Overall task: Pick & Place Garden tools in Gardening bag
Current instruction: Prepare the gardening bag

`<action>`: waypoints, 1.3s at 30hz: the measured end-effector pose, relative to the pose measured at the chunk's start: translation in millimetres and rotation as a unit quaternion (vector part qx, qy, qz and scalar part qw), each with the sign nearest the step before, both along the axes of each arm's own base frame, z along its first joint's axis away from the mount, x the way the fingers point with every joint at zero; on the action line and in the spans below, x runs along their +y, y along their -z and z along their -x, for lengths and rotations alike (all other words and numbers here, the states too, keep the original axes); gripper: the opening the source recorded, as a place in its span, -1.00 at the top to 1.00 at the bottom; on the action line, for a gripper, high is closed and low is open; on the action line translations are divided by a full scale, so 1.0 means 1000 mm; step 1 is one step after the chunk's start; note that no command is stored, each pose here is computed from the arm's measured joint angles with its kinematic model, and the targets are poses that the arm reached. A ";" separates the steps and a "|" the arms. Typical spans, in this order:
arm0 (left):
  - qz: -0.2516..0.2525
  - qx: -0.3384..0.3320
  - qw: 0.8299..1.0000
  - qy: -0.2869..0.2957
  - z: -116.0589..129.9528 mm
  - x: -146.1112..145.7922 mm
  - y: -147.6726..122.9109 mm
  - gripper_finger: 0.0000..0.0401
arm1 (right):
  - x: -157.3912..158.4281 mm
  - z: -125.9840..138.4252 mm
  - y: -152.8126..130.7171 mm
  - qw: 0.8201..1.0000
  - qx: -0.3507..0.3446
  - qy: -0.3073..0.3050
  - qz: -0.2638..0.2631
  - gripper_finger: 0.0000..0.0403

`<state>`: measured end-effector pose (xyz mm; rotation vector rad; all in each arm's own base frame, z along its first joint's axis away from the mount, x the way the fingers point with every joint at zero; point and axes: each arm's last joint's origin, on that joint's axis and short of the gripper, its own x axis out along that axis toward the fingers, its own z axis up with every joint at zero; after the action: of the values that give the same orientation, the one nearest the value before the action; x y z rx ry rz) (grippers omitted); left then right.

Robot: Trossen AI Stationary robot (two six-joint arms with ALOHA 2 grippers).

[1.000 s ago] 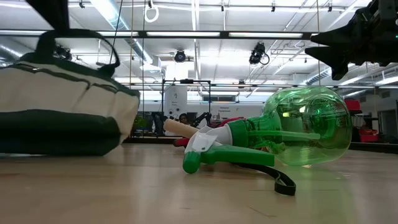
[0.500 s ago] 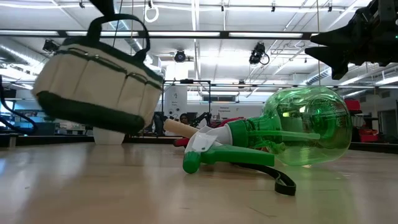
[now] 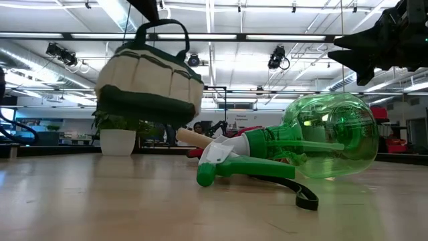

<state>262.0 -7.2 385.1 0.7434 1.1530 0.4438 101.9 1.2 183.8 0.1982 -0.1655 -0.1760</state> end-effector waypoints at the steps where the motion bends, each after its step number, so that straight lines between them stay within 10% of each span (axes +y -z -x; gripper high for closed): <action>1: 0.000 -0.005 1.000 0.000 -0.002 0.005 -0.001 0.99 | 0.000 0.000 0.000 1.000 0.000 0.000 0.000 0.14; 19: 0.005 -0.119 0.991 0.068 -0.039 0.077 -0.018 0.99 | 0.000 0.000 0.000 1.000 0.001 0.001 0.005 0.14; 39: -0.040 -0.069 0.988 0.134 -0.117 0.138 0.050 0.99 | -0.001 0.000 0.000 1.000 0.004 0.012 0.009 0.14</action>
<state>378.6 130.8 334.8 0.9094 0.8946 0.3118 102.1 0.7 183.6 0.1773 -0.1620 -0.1989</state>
